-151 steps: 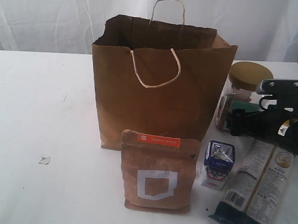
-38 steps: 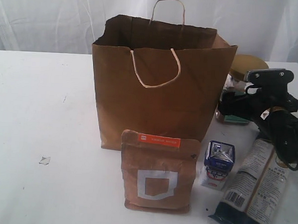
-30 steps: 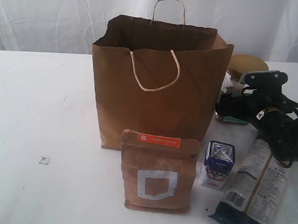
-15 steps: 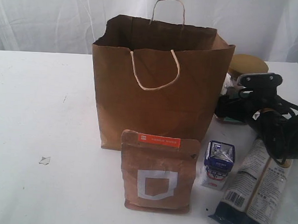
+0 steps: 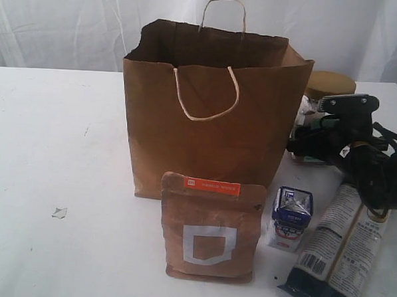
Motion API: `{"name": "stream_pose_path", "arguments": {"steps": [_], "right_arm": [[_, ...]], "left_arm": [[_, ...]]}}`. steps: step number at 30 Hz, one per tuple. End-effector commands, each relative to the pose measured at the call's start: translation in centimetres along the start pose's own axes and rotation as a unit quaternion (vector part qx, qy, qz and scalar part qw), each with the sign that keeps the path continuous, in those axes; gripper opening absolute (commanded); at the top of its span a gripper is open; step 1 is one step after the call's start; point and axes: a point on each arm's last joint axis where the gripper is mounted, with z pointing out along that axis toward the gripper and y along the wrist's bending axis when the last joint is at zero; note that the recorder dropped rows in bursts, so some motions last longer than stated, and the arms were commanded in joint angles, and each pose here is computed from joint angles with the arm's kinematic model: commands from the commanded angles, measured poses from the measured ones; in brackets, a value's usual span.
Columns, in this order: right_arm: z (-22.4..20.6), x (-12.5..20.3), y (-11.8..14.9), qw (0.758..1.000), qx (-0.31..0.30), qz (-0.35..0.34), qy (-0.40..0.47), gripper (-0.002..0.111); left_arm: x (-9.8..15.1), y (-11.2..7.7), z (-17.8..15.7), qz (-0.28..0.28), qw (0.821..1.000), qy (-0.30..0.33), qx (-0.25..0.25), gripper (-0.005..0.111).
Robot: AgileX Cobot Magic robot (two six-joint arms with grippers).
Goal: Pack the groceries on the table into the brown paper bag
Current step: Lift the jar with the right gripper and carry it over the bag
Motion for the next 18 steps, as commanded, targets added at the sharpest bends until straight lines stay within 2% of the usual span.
{"name": "stream_pose_path", "arguments": {"steps": [1,8,11,18], "right_arm": [[-1.7,-1.8,-0.2,0.999,0.001,-0.005,-0.040,0.000],[-5.5,-3.7,-0.3,0.997,0.003,-0.001,-0.073,0.000],[-7.5,-4.6,-0.4,0.996,0.001,0.021,-0.090,0.000],[-13.7,-10.1,-0.6,0.980,-0.003,0.037,-0.194,0.000]], "left_arm": [[0.1,0.0,0.0,-0.004,1.000,0.001,0.000,0.053],[0.1,0.0,0.0,-0.004,1.000,0.001,0.000,0.053],[0.1,0.0,0.0,-0.004,1.000,0.001,0.000,0.053],[0.1,0.0,0.0,-0.004,1.000,0.001,0.000,0.053]]}}
